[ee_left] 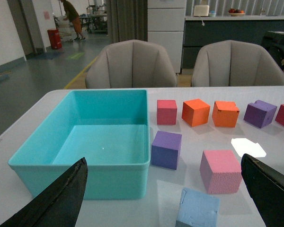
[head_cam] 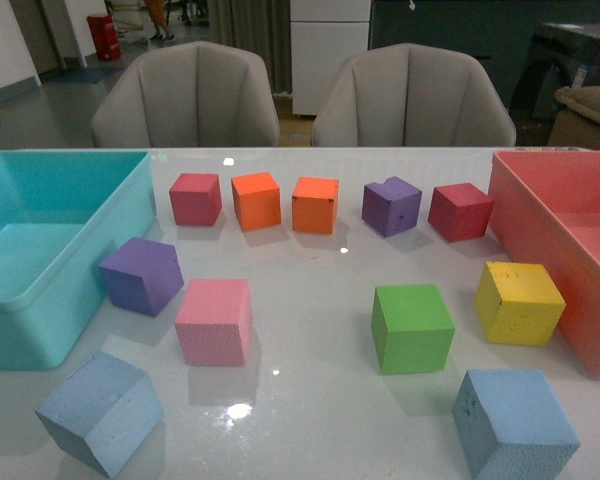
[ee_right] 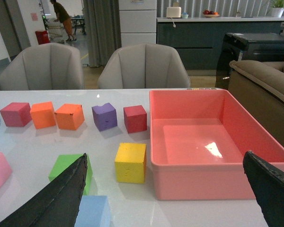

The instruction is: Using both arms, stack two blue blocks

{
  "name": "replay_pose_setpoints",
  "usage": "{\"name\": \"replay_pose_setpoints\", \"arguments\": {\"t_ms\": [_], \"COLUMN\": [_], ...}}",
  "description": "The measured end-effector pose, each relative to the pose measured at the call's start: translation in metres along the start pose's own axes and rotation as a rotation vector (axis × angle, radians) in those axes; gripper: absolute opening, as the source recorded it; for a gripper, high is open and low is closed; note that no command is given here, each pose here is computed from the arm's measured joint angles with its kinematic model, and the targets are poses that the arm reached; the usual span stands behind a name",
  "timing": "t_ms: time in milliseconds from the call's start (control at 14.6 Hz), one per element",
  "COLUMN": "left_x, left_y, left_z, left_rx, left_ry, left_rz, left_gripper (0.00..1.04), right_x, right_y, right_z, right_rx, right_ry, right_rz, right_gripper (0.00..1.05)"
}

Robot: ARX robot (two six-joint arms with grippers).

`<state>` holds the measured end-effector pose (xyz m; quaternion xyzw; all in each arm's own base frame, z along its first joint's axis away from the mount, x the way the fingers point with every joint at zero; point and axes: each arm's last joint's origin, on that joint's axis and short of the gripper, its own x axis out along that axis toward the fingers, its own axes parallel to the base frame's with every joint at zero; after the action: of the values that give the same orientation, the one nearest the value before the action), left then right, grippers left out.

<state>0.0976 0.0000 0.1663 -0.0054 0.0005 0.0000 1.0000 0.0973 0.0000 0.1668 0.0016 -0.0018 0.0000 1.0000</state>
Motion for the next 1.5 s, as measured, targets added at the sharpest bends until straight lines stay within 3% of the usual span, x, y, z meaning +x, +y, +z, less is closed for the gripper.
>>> {"name": "replay_pose_setpoints", "arguments": {"t_ms": [342,410,478,683,752,888,1094,1504], "left_x": [0.0,0.0,0.0,0.0,0.0,0.0,0.0,0.0], "left_y": [0.0,0.0,0.0,0.0,0.0,0.0,0.0,0.0], "left_z": [0.0,0.0,0.0,0.0,0.0,0.0,0.0,0.0], "left_rx": [0.0,0.0,0.0,0.0,0.0,0.0,0.0,0.0], "left_ry": [0.0,0.0,0.0,0.0,0.0,0.0,0.0,0.0], "left_rz": [0.0,0.0,0.0,0.0,0.0,0.0,0.0,0.0], "left_gripper": [0.98,0.98,0.98,0.98,0.98,0.98,0.98,0.98], "right_x": [0.0,0.001,0.009,0.056,0.08,0.126,0.149,0.152], "right_y": [0.0,0.0,0.0,0.011,0.019,0.037,0.062,0.087], "right_z": [0.0,-0.002,0.006,0.07,0.073,0.048,-0.001,-0.05], "right_rx": [0.0,0.008,0.012,0.033,0.034,-0.002,-0.046,-0.007], "right_ry": [0.0,0.092,0.132,0.098,0.194,0.479,0.706,0.837], "right_rz": [0.0,0.0,-0.001,0.044,0.052,0.049,0.084,0.079], "right_gripper": [0.98,0.98,0.98,0.98,0.98,0.98,0.98,0.98]}}
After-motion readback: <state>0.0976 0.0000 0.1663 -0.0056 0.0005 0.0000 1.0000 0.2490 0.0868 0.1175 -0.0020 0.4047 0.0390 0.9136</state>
